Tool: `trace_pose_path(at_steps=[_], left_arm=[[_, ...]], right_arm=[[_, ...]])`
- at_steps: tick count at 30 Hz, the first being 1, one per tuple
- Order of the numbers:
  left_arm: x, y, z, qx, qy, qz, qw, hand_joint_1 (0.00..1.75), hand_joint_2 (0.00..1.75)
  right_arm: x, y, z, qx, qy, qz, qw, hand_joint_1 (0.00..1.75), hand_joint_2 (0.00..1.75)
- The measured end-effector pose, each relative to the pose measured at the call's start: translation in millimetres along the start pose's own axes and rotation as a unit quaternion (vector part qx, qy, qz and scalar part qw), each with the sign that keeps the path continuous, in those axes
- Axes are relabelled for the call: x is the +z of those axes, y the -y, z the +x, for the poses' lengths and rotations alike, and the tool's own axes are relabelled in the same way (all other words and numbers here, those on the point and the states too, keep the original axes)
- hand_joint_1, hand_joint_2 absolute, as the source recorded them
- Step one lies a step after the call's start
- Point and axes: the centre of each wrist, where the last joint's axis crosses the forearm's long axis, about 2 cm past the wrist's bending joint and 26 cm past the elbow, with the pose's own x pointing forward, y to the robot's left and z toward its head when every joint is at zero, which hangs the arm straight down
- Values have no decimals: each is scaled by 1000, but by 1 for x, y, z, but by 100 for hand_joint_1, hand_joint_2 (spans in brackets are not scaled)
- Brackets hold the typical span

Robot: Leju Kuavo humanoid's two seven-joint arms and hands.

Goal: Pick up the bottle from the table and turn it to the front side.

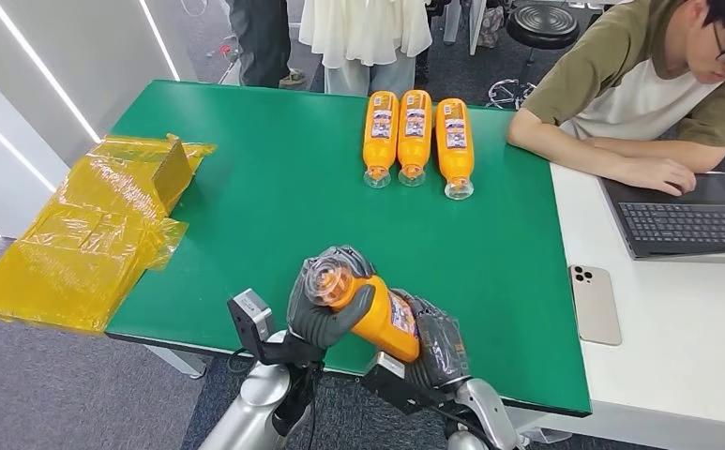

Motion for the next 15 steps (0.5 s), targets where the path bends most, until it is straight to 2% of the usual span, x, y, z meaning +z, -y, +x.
trace_pose_path(at_steps=[2,3,4,7,12,15], left_arm=[[-1,0,1,-1,4,3,1000,175,175],[-2,0,2,-4,7,4,1000,175,175],[-2,0,3,-8,10,6,1000,175,175],[-6,-1,7,-29,15,12,999,175,175],[-13,-5,18,-61,28,25,997,175,175],[-17,-10,23,-76,37,32,996,175,175]], right_arm=[[2,0,2,4,3,-17,1000,34,175],[3,-1,3,5,5,-27,1000,10,175],[3,-1,5,6,7,-38,999,0,175],[4,-2,14,-2,20,-82,996,0,175],[5,0,28,-62,40,-190,979,0,175],[6,1,35,-86,53,-219,970,0,175]])
